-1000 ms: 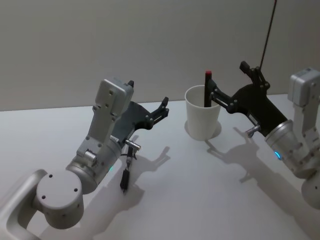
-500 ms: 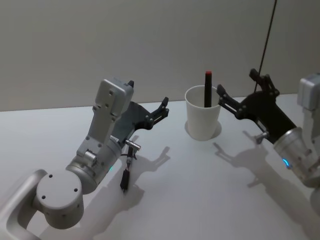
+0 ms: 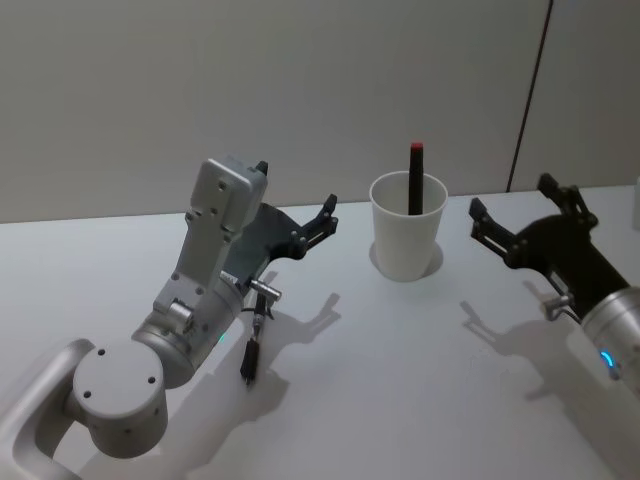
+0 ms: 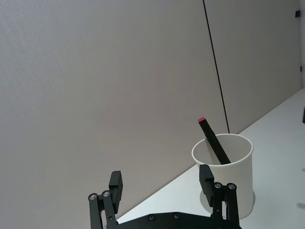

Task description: Place the pen into the pen holder.

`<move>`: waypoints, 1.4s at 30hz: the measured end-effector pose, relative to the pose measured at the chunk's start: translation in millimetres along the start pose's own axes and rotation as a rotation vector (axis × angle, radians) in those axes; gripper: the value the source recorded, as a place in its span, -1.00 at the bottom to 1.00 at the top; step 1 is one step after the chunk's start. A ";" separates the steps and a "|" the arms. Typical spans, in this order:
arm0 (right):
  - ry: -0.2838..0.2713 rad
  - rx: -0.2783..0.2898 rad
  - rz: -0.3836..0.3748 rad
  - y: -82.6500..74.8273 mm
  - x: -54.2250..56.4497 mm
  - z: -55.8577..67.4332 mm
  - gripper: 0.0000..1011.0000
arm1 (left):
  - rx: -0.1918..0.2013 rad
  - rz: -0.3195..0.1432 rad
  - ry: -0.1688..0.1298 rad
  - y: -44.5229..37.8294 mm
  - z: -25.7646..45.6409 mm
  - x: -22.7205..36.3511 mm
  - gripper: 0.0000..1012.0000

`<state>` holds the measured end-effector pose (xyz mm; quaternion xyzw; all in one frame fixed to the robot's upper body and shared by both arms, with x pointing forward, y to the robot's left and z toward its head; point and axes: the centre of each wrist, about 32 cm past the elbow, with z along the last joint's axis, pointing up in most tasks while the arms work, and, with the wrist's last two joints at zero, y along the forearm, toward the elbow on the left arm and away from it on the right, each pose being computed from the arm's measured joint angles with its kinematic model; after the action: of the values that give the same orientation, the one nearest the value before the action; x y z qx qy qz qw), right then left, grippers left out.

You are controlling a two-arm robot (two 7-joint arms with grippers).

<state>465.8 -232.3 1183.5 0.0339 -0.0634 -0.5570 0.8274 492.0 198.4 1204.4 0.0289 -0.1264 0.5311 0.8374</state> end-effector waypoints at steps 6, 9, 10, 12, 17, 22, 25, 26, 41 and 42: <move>0.014 -0.044 -0.030 -14.2 -2.0 5.2 0.98 | 0.000 0.000 0.000 0.0 0.0 0.0 0.98; 0.017 -0.059 -0.039 -18.6 -2.7 7.1 0.98 | 0.000 0.000 0.000 0.0 0.0 0.0 0.98; 0.018 -0.062 -0.040 -19.4 -2.8 7.4 0.98 | 0.000 0.000 0.000 0.0 0.0 0.0 0.98; 0.019 -0.065 -0.042 -20.6 -3.1 7.8 0.98 | 0.000 0.000 0.000 0.0 0.0 0.0 0.98; 0.020 -0.069 -0.045 -21.7 -3.3 8.2 0.98 | 0.000 0.000 0.000 0.0 0.0 0.0 0.98; 0.020 -0.069 -0.045 -21.8 -3.4 8.3 0.98 | 0.000 0.000 0.000 0.0 0.0 0.0 0.98; 0.020 -0.069 -0.045 -21.8 -3.4 8.4 0.98 | 0.000 0.000 0.000 0.0 0.0 0.1 0.98; 0.020 -0.069 -0.045 -21.8 -3.4 8.3 0.98 | 0.000 0.000 0.001 0.0 0.0 0.1 0.98; 0.020 -0.069 -0.044 -21.8 -3.6 8.3 0.98 | 0.022 0.008 0.041 10.9 3.0 3.5 0.98; 0.020 -0.069 -0.044 -21.8 -3.6 8.3 0.98 | 0.025 0.009 0.043 11.5 3.2 3.7 0.98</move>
<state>443.3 -237.1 1188.7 0.0123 -0.0350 -0.5765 0.8162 482.6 206.0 1207.4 0.0272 -0.1021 0.5369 0.8370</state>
